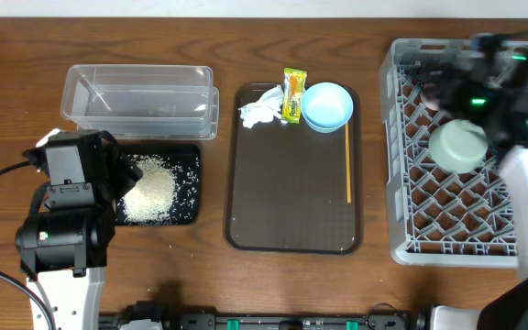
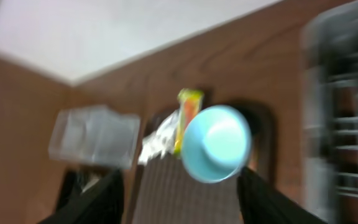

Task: Sort waste into correct bins and load items into the dishwasher rack
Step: 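Move the right gripper back to the light-blue bowl on the tray, then grasp the light-blue bowl rim with the right gripper, then lift the light-blue bowl and carry it to the rack's right side, then lower the light-blue bowl into the rack's front-right slots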

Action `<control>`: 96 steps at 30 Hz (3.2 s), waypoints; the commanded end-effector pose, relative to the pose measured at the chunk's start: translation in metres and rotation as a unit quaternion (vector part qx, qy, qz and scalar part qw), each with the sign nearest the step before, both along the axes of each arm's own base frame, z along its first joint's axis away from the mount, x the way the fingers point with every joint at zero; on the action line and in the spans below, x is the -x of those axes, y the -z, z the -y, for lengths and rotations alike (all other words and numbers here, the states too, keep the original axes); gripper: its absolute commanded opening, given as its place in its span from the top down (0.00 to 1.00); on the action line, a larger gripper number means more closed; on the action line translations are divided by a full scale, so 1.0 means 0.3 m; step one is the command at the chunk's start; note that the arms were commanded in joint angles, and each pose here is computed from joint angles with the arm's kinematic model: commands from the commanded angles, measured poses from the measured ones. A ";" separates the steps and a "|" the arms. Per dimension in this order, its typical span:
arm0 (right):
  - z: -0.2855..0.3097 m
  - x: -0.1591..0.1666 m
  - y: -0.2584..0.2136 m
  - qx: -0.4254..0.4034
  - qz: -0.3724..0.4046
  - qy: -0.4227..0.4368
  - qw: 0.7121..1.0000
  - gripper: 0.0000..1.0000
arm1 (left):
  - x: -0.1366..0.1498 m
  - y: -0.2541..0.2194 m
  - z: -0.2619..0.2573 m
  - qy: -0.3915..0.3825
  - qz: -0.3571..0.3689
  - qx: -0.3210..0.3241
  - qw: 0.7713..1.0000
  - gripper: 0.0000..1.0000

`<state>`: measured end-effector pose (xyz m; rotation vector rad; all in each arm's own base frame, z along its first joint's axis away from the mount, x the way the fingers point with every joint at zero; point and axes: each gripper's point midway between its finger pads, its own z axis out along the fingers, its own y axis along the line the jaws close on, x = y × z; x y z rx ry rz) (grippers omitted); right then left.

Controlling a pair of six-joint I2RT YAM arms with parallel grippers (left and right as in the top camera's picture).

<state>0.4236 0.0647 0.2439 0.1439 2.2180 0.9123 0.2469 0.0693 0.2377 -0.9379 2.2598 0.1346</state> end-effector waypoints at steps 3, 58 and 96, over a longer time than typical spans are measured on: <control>-0.253 0.019 0.115 0.174 0.004 -0.015 0.985 0.38 | -0.001 -0.014 -0.007 -0.002 0.003 -0.004 1.000 0.12; -0.511 -0.111 0.350 0.383 -0.130 -0.048 0.913 0.99 | -0.001 -0.014 -0.007 -0.002 0.003 -0.004 1.000 0.12; 0.448 0.385 -0.050 -0.109 -0.103 0.046 0.988 0.99 | -0.001 -0.014 -0.007 -0.002 0.003 -0.004 1.000 0.12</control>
